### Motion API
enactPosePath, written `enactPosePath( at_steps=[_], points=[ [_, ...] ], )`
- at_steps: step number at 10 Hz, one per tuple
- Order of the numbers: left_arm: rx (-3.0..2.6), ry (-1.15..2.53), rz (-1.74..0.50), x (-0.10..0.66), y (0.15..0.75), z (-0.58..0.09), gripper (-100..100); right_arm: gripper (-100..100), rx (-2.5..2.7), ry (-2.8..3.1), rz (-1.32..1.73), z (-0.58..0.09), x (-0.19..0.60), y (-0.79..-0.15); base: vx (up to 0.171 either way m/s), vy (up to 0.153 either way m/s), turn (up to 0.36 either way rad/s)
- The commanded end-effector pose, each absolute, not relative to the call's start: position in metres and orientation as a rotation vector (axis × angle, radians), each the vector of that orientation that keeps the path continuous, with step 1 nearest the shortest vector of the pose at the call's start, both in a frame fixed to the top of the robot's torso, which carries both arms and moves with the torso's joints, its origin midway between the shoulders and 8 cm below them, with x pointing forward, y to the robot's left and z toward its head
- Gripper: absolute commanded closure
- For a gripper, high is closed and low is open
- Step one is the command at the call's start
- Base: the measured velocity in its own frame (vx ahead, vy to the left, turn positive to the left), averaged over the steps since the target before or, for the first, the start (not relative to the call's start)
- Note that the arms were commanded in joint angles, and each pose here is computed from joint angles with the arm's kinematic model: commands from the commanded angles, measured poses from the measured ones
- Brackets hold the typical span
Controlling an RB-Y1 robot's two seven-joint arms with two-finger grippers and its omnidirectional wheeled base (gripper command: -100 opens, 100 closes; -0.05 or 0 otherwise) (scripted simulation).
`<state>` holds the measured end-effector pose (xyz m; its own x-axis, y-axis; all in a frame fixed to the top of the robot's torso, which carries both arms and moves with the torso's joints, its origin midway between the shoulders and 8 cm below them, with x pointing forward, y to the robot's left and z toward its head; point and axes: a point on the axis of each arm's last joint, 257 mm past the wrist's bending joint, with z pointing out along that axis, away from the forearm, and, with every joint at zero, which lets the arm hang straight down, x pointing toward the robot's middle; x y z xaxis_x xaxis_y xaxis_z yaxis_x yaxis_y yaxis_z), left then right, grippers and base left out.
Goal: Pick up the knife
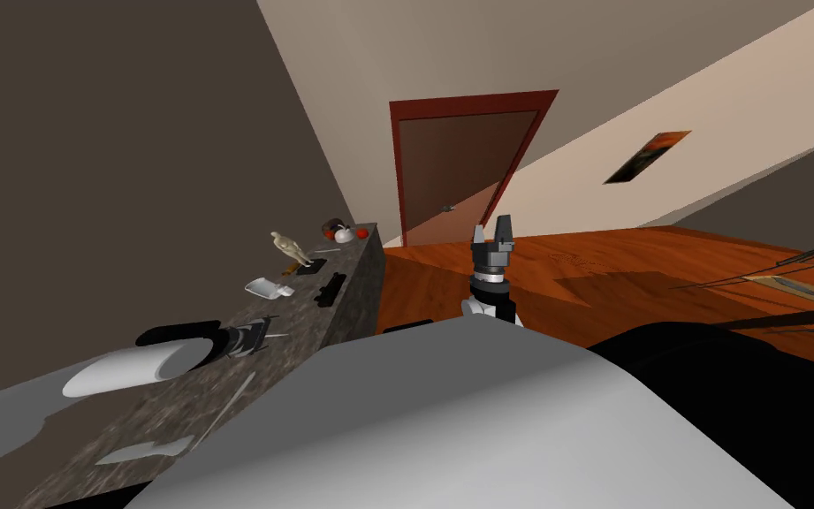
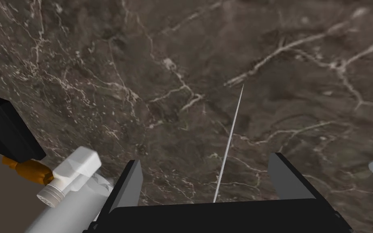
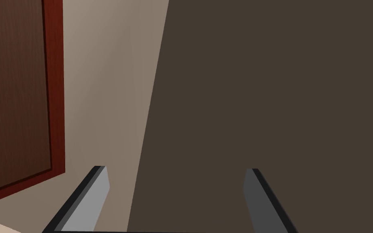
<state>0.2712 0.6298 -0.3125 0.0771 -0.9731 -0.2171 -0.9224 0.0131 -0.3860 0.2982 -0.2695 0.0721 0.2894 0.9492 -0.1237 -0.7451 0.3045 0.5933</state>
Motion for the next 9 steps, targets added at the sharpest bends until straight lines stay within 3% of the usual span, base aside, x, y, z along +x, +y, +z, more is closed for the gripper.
enactPosePath(
  at_steps=[1,7,9],
  points=[
    [-1.965,1.862,-0.124,0.261,0.640,-0.313,-100,0,0.472,0.508,1.187,0.072,0.298,-0.270,0.003,0.063,-0.116],
    [-2.160,1.790,0.152,0.175,0.693,-0.316,-100,0,0.472,0.508,1.187,0.072,0.298,-0.270,0.003,0.087,-0.214],
    [-2.187,1.780,0.186,0.163,0.697,-0.317,-100,0,0.472,0.508,1.187,0.072,0.298,-0.270,0.000,0.064,-0.081]
  ],
)
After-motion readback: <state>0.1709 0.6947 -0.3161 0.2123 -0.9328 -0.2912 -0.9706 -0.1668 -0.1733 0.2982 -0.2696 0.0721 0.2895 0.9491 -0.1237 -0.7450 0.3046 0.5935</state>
